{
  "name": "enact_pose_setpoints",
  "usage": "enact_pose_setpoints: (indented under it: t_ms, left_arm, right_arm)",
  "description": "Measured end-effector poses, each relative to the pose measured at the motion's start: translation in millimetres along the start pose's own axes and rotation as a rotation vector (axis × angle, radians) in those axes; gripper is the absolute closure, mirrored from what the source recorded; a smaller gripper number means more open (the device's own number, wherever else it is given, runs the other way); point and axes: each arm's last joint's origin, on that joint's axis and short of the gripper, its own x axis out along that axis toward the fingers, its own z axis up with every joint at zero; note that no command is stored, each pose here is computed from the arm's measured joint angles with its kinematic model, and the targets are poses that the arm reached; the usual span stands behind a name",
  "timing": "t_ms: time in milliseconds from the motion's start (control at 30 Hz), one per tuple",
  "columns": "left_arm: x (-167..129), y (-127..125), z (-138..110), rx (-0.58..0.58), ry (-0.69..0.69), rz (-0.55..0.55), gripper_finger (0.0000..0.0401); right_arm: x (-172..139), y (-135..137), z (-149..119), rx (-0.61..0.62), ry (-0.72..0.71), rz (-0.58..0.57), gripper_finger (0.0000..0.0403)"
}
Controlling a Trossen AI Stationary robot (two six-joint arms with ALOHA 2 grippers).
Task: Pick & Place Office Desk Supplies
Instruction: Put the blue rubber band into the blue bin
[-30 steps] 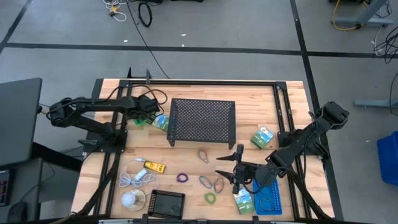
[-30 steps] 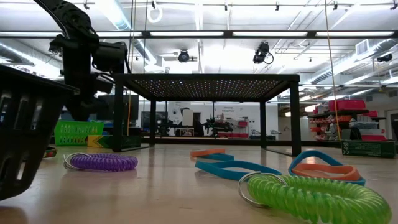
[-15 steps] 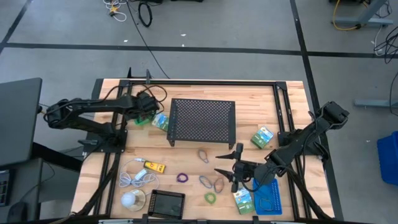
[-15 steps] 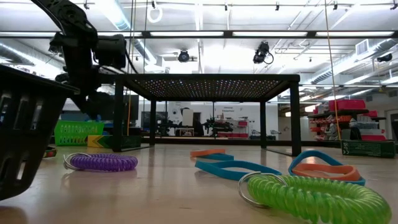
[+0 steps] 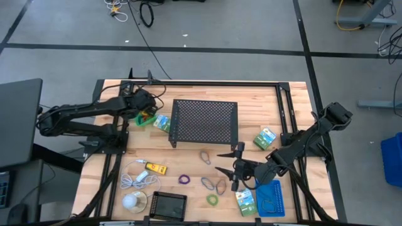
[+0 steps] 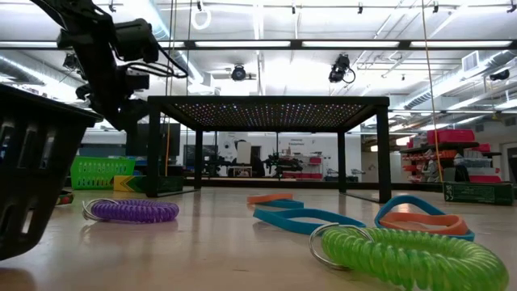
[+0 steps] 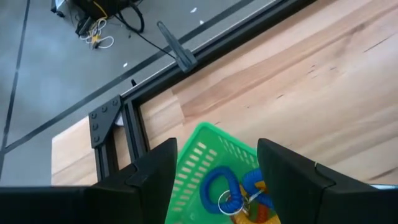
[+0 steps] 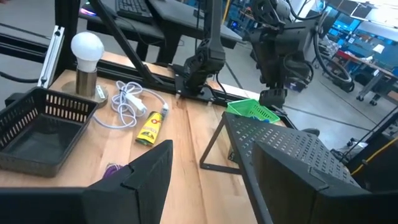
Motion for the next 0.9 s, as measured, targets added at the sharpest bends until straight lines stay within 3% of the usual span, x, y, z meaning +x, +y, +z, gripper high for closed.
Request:
enact_pose_setpoints:
  t_ms: [233, 333, 633, 800, 900]
  left_arm:
    - [-1, -1, 3, 0.004, -0.027, -0.007, 0.0169]
    - [-7, -6, 9, 0.022, -0.097, -0.080, 0.0170]
    - [-64, -25, 29, 0.124, -0.494, -0.563, 0.0172]
    - [-90, -32, 22, 0.225, -0.587, -0.820, 0.0172]
    - [-100, -36, 16, 0.270, -0.600, -0.918, 0.0172]
  right_arm:
    - [3, -2, -2, 0.027, 0.014, 0.022, 0.0172]
    - [6, -3, -7, 0.059, 0.057, 0.089, 0.0172]
    - [13, -9, -27, 0.211, 0.274, 0.240, 0.0189]
    - [11, -4, -31, 0.286, 0.353, 0.379, 0.0208]
    - [10, -3, -32, 0.326, 0.383, 0.421, 0.0212]
